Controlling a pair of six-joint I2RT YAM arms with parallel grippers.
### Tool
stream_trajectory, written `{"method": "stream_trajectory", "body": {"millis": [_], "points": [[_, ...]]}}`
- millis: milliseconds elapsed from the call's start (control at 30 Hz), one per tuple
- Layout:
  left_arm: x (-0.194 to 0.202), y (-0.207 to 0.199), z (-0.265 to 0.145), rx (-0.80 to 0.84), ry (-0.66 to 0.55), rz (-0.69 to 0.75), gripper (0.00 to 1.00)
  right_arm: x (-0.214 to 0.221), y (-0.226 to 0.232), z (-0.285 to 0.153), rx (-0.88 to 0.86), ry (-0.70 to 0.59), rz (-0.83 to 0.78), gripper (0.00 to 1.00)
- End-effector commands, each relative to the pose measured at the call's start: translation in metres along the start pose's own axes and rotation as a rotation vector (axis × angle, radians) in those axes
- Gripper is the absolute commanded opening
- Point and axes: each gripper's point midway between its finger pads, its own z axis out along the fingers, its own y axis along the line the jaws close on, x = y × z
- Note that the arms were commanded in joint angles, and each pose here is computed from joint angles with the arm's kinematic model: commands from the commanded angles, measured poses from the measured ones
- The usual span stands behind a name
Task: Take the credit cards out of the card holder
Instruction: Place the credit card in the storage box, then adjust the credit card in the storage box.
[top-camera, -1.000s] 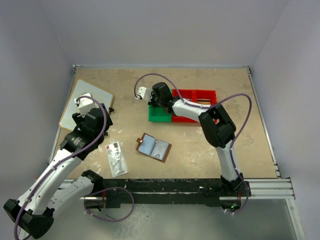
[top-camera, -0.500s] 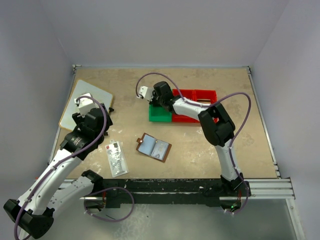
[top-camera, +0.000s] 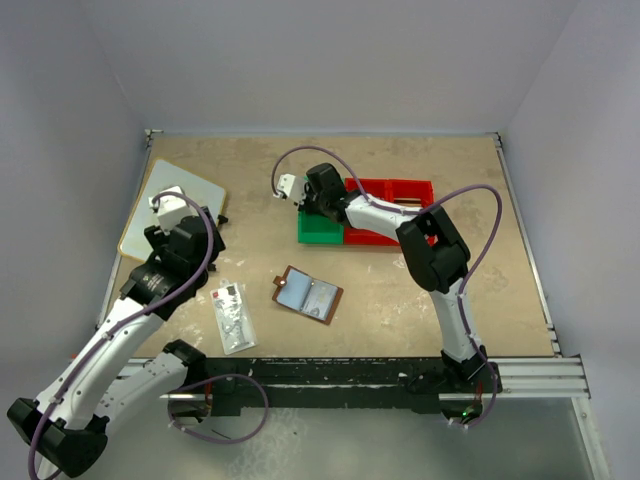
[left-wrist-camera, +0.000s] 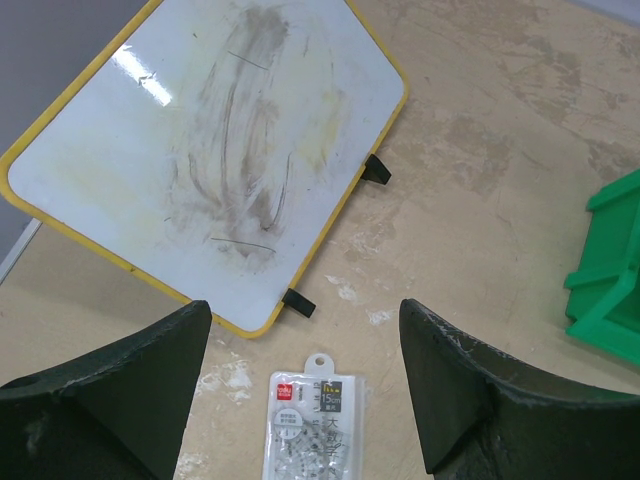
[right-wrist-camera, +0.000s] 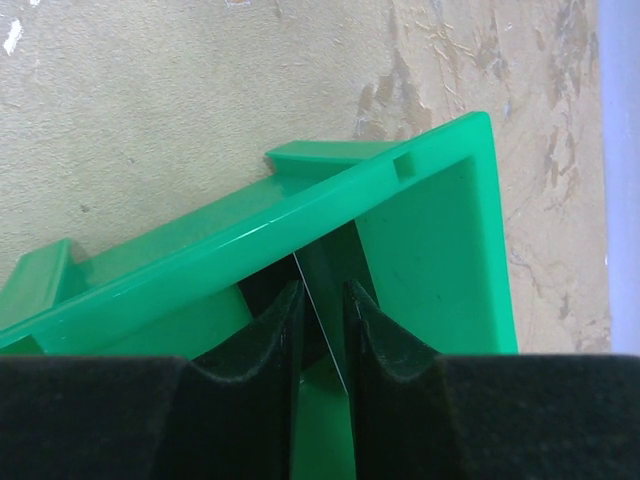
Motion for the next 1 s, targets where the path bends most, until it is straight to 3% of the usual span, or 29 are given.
{"method": "stream_trajectory", "body": {"millis": [0, 367, 467, 500, 667, 733, 967], "points": [[-0.007, -0.001, 0.002, -0.001, -0.027, -0.006, 0.74, -0.014, -0.011, -0.002, 0.009, -0.038, 0.04, 0.27], [-0.008, 0.0, 0.001, -0.001, -0.031, -0.007, 0.74, -0.043, -0.028, -0.022, 0.021, -0.122, 0.208, 0.29], [-0.008, 0.0, 0.001, -0.002, -0.031, -0.007, 0.74, -0.054, -0.043, -0.035, 0.041, -0.161, 0.393, 0.29], [-0.008, 0.001, 0.001, -0.002, -0.032, -0.007, 0.74, -0.057, -0.049, -0.043, 0.053, -0.182, 0.521, 0.29], [-0.007, 0.0, 0.001, 0.0, -0.029, -0.005, 0.74, -0.05, -0.031, -0.057, 0.025, -0.114, 0.955, 0.21], [-0.008, -0.001, 0.001, 0.002, -0.029, -0.005, 0.74, -0.048, -0.013, -0.054, -0.031, -0.096, 1.05, 0.12], [-0.009, 0.001, 0.0, -0.002, -0.033, -0.007, 0.74, -0.022, 0.009, -0.04, 0.038, 0.056, 1.152, 0.06]]}}
